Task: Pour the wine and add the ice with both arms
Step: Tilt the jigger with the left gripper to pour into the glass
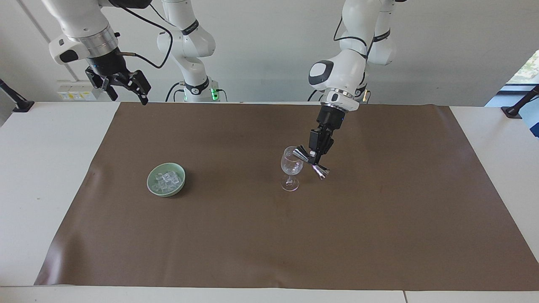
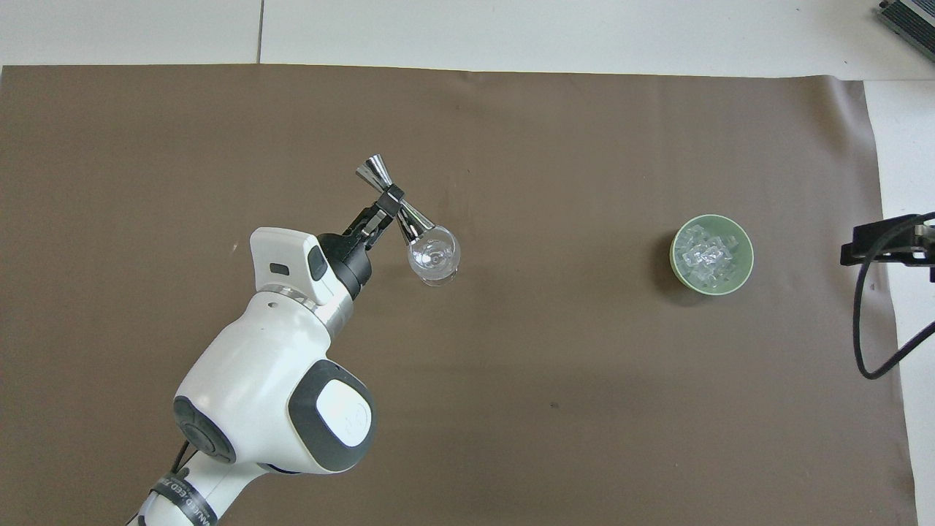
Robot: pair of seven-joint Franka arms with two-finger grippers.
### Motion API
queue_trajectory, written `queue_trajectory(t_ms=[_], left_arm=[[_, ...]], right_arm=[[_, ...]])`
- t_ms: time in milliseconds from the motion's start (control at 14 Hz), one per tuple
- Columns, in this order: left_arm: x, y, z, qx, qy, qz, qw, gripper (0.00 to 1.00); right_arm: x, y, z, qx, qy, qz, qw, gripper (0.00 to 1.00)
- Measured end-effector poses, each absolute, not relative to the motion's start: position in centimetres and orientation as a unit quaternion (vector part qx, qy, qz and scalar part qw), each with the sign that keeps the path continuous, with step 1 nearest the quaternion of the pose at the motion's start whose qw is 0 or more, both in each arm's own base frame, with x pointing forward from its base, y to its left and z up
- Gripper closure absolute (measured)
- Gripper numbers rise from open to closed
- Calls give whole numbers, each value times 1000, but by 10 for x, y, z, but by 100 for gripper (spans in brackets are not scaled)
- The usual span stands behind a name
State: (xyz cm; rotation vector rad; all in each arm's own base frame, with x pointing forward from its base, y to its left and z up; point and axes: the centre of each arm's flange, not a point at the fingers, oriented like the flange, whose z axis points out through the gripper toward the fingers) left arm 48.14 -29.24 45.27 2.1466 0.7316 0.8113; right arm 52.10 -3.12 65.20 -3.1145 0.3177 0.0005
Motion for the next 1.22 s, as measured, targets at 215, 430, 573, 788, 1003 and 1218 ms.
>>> queue_trajectory(t_ms=[215, 430, 573, 788, 1003, 1218], left_arm=[[477, -298, 452, 835, 274, 318, 357, 79], [477, -298, 452, 835, 271, 320, 356, 79], [477, -298, 452, 835, 271, 320, 356, 79], [477, -298, 452, 836, 270, 318, 356, 79], [479, -298, 454, 844, 268, 292, 362, 79], [481, -294, 457, 841, 289, 268, 371, 79]], right_arm=[[521, -31, 652, -995, 101, 0, 5, 0], [521, -31, 652, -995, 101, 0, 5, 0], [521, -31, 652, -995, 101, 0, 5, 0], [521, -31, 652, -995, 101, 0, 5, 0], [521, -31, 652, -995, 101, 0, 5, 0], [521, -31, 652, -995, 101, 0, 5, 0]])
